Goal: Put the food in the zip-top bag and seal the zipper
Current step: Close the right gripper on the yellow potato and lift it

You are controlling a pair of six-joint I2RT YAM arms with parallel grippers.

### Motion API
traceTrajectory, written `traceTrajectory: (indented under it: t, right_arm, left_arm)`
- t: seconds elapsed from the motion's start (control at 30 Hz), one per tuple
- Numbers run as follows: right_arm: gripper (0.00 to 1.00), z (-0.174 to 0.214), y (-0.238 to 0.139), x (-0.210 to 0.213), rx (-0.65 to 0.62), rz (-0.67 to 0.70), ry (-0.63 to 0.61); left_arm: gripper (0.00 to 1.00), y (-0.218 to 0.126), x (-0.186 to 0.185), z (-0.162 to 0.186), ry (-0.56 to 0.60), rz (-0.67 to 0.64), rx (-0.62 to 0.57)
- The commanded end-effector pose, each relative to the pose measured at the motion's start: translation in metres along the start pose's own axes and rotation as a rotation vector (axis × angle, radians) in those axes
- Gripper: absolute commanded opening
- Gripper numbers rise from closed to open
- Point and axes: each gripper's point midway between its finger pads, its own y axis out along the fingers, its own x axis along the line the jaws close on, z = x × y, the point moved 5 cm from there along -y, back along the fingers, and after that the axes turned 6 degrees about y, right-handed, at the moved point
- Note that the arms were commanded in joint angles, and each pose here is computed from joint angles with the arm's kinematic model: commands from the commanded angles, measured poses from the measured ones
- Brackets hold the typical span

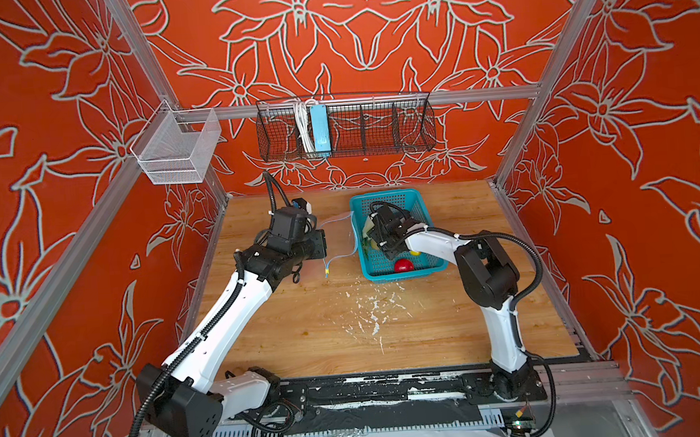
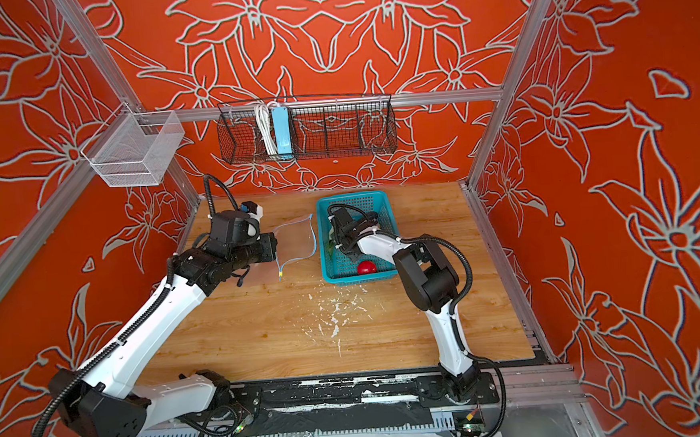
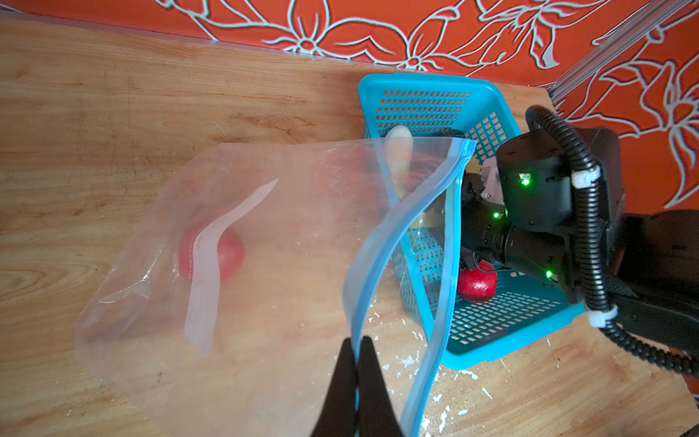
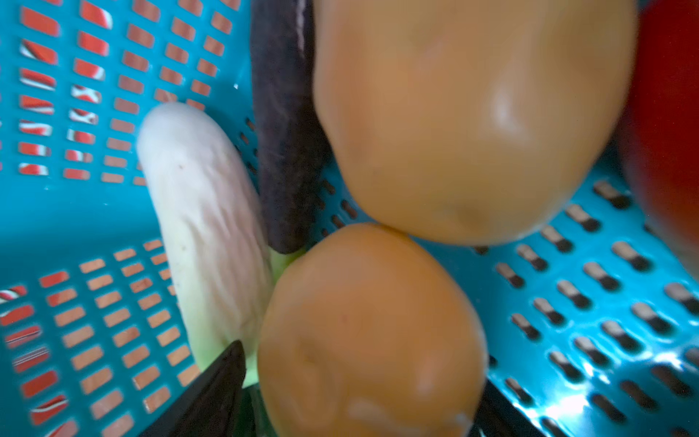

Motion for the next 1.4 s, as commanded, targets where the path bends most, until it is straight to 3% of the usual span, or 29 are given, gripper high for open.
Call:
traceTrajectory:
  t: [0.0, 0.27, 0.73, 0.87, 0.97, 1.37]
  right_arm:
    - [0.79, -0.013, -0.012, 0.003, -0.052, -0.027, 0.030]
    - [0.72, -0.014, 0.003, -0.005, -0.026, 0.009, 0.055]
    - [0.69, -0.003, 0.022, -0.007, 0.035, 0.024, 0.047]
    - [0.57, -0.003, 0.022, -0.009, 0.035, 0.009, 0.049]
    - [0.50, -0.007, 0.011, -0.006, 0.023, -0.001, 0.027]
    - [0.49, -0.027, -0.066, 0.008, -0.019, -0.139, -0.117]
  left_arm:
    - [0.00, -0.005, 0.001, -0.004, -0.017, 0.010, -0.029]
    - [0.00, -0.006, 0.003, -0.004, -0.018, 0.004, -0.034]
    - [0.00, -0.006, 0.002, -0.005, -0.024, 0.010, -0.032]
    - [0.00, -0.005, 0.002, -0.005, -0.025, 0.016, -0.031]
    - [0.00, -0.004, 0.002, -0.005, -0.026, 0.014, -0.027]
    - [0.00, -0.001, 0.004, -0.004, -0.026, 0.003, -0.019]
